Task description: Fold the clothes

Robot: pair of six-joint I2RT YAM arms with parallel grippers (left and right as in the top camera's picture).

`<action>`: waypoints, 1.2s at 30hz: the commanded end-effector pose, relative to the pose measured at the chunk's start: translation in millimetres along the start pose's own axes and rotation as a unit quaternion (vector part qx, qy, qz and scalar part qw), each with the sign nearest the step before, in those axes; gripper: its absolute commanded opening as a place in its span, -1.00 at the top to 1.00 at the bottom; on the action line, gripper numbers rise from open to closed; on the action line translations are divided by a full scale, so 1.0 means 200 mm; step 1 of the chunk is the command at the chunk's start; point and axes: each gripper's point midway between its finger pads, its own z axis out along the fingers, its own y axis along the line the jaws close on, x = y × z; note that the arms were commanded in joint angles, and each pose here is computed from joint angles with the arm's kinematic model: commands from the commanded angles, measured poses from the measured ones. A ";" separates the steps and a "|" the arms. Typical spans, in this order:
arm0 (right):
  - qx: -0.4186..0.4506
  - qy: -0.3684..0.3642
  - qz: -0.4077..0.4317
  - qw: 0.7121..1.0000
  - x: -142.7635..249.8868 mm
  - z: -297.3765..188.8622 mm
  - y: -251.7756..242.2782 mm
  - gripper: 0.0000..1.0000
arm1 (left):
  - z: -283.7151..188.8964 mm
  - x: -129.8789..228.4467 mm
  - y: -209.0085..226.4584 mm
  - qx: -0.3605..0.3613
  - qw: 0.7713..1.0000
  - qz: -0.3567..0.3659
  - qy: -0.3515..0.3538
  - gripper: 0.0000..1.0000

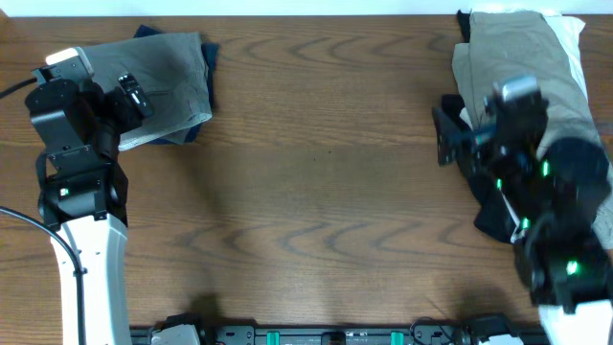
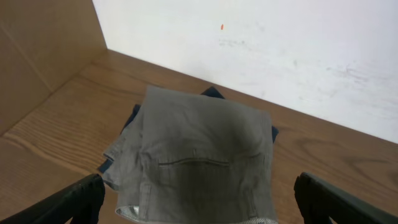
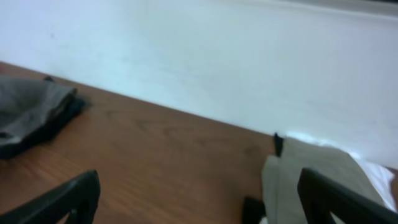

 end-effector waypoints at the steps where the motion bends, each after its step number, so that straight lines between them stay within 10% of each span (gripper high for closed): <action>1: 0.026 -0.015 -0.009 1.000 0.20 -0.07 -0.03 -0.98 | -0.01 -0.01 0.01 -0.003 1.000 -0.005 -0.003 -0.96; 18: 0.058 -0.059 -0.011 0.997 0.87 -0.16 -0.03 -0.97 | -0.01 -0.01 0.01 -0.003 1.000 -0.005 -0.003 -0.96; 36: 0.062 -0.042 -0.007 0.997 1.03 -0.18 -0.02 -0.98 | -0.01 -0.01 0.01 -0.003 1.000 -0.005 -0.003 -0.96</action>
